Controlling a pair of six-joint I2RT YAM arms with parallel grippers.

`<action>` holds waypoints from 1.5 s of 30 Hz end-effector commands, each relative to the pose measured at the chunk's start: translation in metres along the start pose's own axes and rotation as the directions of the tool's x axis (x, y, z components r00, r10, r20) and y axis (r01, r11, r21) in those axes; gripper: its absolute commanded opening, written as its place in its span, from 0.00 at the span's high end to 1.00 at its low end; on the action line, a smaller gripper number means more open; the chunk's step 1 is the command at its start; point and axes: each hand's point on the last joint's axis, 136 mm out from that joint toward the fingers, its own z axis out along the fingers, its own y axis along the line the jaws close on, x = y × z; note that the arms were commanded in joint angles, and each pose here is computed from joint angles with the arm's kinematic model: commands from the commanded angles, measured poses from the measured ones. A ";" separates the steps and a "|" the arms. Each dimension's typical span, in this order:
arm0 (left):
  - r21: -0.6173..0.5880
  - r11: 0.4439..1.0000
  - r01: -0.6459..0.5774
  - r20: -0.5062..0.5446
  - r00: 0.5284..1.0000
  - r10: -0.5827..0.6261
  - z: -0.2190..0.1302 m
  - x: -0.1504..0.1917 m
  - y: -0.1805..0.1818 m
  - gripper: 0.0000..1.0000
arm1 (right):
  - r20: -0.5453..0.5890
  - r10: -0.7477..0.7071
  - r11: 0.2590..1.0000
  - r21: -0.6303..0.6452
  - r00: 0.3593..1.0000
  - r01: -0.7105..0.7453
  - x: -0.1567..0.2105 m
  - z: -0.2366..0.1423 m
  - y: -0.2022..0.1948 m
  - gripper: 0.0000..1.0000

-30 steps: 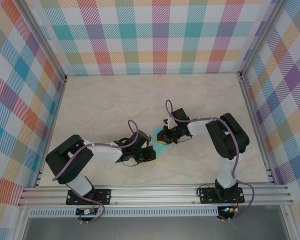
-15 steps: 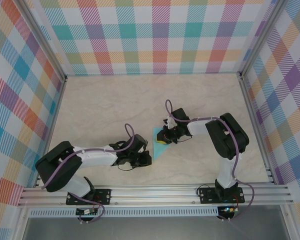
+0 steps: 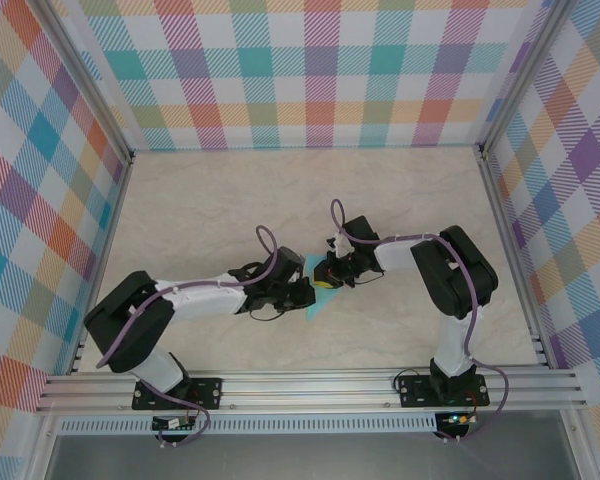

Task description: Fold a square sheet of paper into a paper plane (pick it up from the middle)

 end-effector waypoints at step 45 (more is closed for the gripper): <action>-0.242 0.969 0.048 -0.094 0.993 -0.073 0.025 0.047 0.095 1.00 | 0.096 -0.054 0.977 0.212 0.994 0.032 -0.009 -0.003 -0.032 0.92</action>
